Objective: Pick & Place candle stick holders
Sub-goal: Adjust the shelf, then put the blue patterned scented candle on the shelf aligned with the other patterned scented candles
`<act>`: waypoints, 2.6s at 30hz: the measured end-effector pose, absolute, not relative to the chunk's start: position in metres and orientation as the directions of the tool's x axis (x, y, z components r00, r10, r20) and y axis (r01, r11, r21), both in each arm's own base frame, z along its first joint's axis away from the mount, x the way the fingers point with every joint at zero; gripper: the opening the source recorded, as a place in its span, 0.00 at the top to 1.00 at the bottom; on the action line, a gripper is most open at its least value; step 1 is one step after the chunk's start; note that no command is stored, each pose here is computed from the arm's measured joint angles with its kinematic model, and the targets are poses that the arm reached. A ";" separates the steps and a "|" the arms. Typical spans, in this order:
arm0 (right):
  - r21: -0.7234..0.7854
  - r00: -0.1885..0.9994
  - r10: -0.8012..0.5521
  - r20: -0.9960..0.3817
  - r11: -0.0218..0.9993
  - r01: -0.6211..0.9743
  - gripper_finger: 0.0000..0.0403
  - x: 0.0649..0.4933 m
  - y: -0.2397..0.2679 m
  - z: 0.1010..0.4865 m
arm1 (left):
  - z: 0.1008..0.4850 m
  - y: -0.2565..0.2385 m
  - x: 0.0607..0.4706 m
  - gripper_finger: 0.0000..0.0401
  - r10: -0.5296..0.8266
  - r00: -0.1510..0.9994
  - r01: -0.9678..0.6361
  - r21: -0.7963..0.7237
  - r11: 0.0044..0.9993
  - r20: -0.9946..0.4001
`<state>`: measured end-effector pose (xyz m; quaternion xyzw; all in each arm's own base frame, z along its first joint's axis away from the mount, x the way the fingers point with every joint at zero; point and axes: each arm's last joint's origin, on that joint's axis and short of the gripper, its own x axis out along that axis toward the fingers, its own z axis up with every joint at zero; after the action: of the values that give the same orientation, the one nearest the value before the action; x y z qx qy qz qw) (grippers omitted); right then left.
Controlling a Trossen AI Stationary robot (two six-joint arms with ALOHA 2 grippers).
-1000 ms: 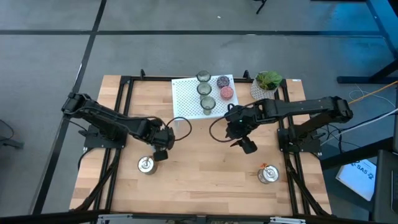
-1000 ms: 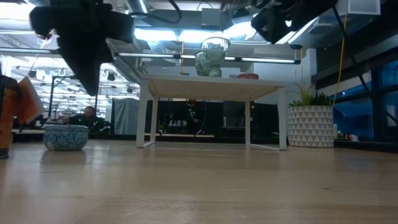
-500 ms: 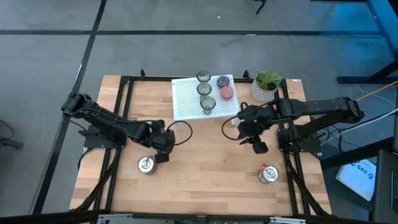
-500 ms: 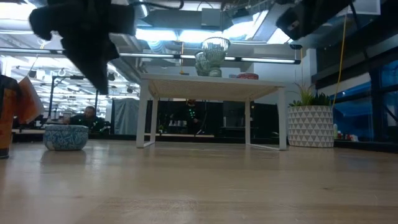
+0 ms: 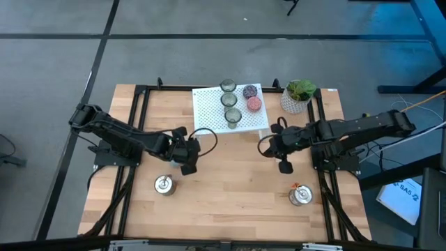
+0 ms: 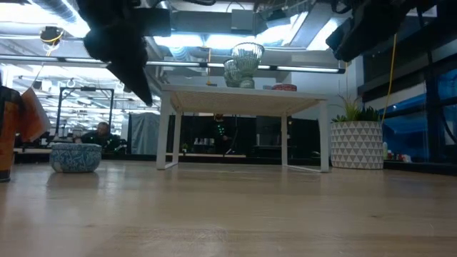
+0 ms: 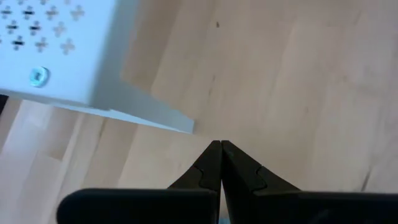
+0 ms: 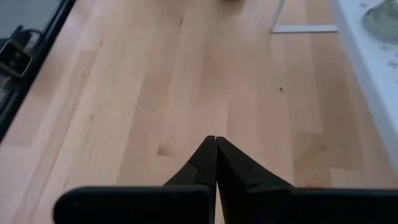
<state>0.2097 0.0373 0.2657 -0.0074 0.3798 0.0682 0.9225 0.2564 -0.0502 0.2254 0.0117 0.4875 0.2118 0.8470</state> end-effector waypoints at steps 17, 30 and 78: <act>0.067 0.754 0.182 -0.632 0.981 -0.182 0.99 0.213 0.056 0.253 | 0.226 -0.016 0.262 1.00 0.467 0.390 -0.444 0.282 0.850 -0.794; 0.062 0.733 0.189 -0.653 0.978 -0.198 0.99 0.223 0.063 0.242 | 0.227 0.000 0.262 1.00 0.503 0.356 -0.475 0.311 0.823 -0.788; 0.047 0.745 0.175 -0.644 0.981 -0.190 0.99 0.225 0.063 0.242 | 0.246 -0.051 0.208 0.48 0.181 0.268 -0.497 0.025 0.867 -0.946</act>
<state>0.2253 0.0625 0.2419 -0.0109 0.3434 0.0979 0.9340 0.2076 -0.0515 0.2462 -0.1397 0.5650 0.2163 0.7839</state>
